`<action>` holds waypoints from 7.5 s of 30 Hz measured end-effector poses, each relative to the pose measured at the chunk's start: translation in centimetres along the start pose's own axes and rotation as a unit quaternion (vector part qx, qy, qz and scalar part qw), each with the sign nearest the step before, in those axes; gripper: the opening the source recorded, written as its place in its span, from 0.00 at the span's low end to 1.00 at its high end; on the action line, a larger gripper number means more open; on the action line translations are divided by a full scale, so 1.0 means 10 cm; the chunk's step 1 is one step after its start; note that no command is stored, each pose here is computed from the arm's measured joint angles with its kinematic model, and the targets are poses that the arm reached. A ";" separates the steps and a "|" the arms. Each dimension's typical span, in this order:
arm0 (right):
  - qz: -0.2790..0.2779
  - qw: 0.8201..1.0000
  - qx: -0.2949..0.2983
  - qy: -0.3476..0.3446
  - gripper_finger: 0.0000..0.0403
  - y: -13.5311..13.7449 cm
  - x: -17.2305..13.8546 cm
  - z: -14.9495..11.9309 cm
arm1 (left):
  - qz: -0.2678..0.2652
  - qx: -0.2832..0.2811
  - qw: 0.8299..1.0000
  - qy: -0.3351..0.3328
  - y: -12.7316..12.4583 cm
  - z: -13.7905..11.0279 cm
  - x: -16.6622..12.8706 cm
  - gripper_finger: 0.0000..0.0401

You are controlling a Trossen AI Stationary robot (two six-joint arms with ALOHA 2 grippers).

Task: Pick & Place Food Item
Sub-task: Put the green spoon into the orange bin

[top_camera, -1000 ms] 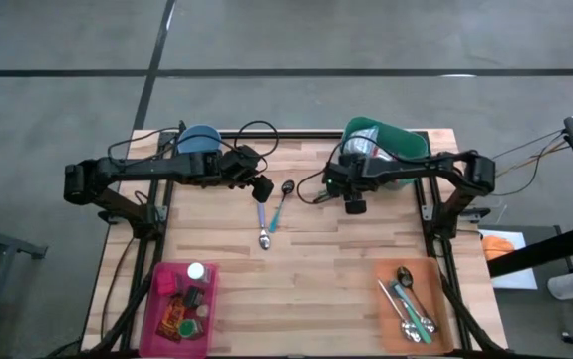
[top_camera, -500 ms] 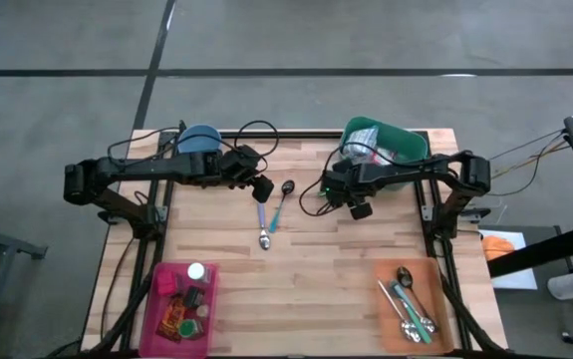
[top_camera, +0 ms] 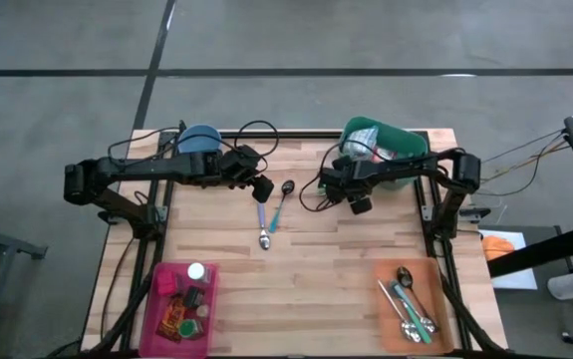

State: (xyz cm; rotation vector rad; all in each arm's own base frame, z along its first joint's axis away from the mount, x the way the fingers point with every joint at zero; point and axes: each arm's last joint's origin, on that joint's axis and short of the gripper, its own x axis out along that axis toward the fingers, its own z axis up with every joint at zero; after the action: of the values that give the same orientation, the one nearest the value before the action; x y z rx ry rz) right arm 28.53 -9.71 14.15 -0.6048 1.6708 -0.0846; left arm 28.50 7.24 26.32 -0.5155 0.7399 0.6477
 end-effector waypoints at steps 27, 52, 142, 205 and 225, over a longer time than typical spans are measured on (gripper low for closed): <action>-0.010 0.997 -0.076 -0.023 0.45 -0.08 -0.08 0.07 | 0.000 0.000 1.000 0.000 0.00 0.00 0.00 0.70; 0.038 0.997 -0.060 -0.008 0.45 -0.15 0.14 0.08 | 0.000 0.000 1.000 0.000 0.00 0.00 0.00 0.70; 0.112 0.965 0.219 -0.088 0.04 0.17 -1.42 0.45 | 0.000 0.000 1.000 0.000 0.00 0.00 0.00 0.70; 0.124 0.721 0.679 0.069 0.04 3.44 -2.17 -0.21 | 0.000 0.000 1.000 0.000 0.00 0.00 0.00 0.70; 0.146 0.719 0.674 0.086 0.04 3.55 -1.66 -0.26 | 0.000 0.000 1.000 0.000 0.00 0.00 0.00 0.70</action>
State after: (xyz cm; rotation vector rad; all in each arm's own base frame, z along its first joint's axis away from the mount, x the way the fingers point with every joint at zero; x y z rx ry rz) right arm 15.19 27.18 15.87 0.8072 1.3882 -1.0521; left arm 28.50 7.23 26.32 -0.5153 0.7400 0.6475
